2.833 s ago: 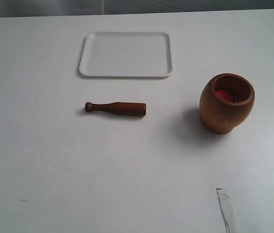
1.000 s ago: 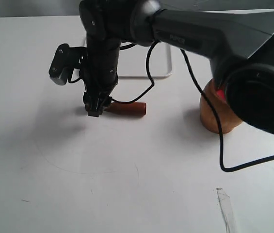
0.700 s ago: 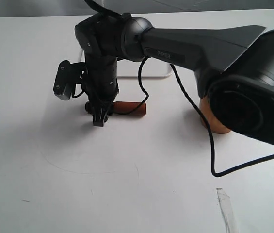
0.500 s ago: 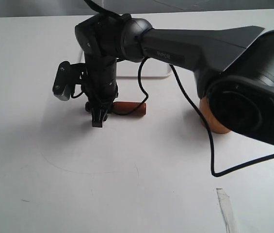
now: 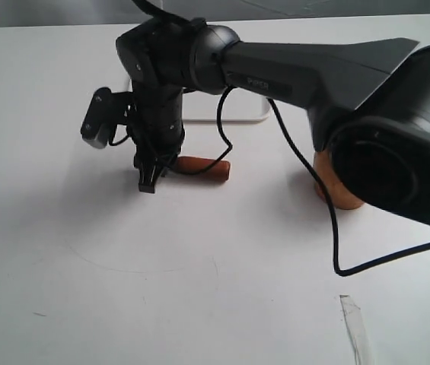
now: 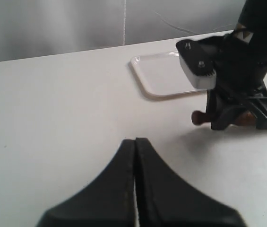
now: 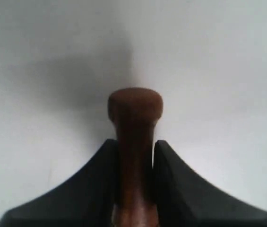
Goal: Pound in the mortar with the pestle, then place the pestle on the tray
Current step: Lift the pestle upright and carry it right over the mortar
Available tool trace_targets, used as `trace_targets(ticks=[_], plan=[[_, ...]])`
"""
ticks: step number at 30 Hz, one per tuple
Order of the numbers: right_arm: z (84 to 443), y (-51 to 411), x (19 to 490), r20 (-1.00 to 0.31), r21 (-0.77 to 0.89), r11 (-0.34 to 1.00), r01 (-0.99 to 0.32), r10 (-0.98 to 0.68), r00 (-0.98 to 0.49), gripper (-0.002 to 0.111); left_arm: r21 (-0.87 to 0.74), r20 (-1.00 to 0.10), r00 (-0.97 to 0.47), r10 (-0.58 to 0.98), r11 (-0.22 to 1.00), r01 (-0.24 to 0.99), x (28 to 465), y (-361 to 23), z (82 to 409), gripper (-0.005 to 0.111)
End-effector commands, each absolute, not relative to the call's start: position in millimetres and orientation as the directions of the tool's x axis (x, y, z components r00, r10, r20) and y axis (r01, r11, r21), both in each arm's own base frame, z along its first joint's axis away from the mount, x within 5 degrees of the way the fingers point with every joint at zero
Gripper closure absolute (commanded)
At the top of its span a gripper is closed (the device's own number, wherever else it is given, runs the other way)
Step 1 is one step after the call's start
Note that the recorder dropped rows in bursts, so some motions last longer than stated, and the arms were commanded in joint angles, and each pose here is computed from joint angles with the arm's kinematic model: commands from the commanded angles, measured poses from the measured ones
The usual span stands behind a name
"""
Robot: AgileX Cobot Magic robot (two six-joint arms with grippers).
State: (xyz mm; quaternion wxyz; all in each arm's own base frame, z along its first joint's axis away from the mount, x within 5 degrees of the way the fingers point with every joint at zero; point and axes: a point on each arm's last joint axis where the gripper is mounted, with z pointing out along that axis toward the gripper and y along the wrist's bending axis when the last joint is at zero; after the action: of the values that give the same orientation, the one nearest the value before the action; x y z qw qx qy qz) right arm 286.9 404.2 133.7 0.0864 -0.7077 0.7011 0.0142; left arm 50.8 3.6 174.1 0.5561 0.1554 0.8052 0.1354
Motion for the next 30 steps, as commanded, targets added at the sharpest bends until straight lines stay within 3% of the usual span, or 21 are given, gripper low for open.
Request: trace_targets(ticks=[1,7,12,18,24,30], plan=[[227,399,291,-0.359,-0.246,0.112,-0.963,-0.933,-0.017,0.108,0.378,-0.861,-0.328,0.390,0.920,0.103,51,3,174,0.107],[324,363,288,-0.580,-0.307,0.301,-0.903,-0.812,-0.073,0.108,0.378,-0.861,-0.328,0.390,0.920,0.103,51,3,174,0.107],[358,321,275,-0.673,-0.361,0.425,-0.830,-0.735,-0.083,0.108,0.378,-0.861,-0.328,0.390,0.920,0.103,51,3,174,0.107],[362,264,234,-0.835,-0.382,0.554,-0.740,-0.549,0.019,0.108,0.378,-0.861,-0.328,0.390,0.920,0.103,51,3,174,0.107],[340,193,200,-0.972,-0.198,0.652,-0.732,-0.229,0.059,0.108,0.378,-0.861,-0.328,0.390,0.920,0.103,51,3,174,0.107],[307,123,184,-0.996,-0.040,0.811,-0.584,0.013,0.087,0.108,0.378,-0.861,-0.328,0.390,0.920,0.103,51,3,174,0.107]])
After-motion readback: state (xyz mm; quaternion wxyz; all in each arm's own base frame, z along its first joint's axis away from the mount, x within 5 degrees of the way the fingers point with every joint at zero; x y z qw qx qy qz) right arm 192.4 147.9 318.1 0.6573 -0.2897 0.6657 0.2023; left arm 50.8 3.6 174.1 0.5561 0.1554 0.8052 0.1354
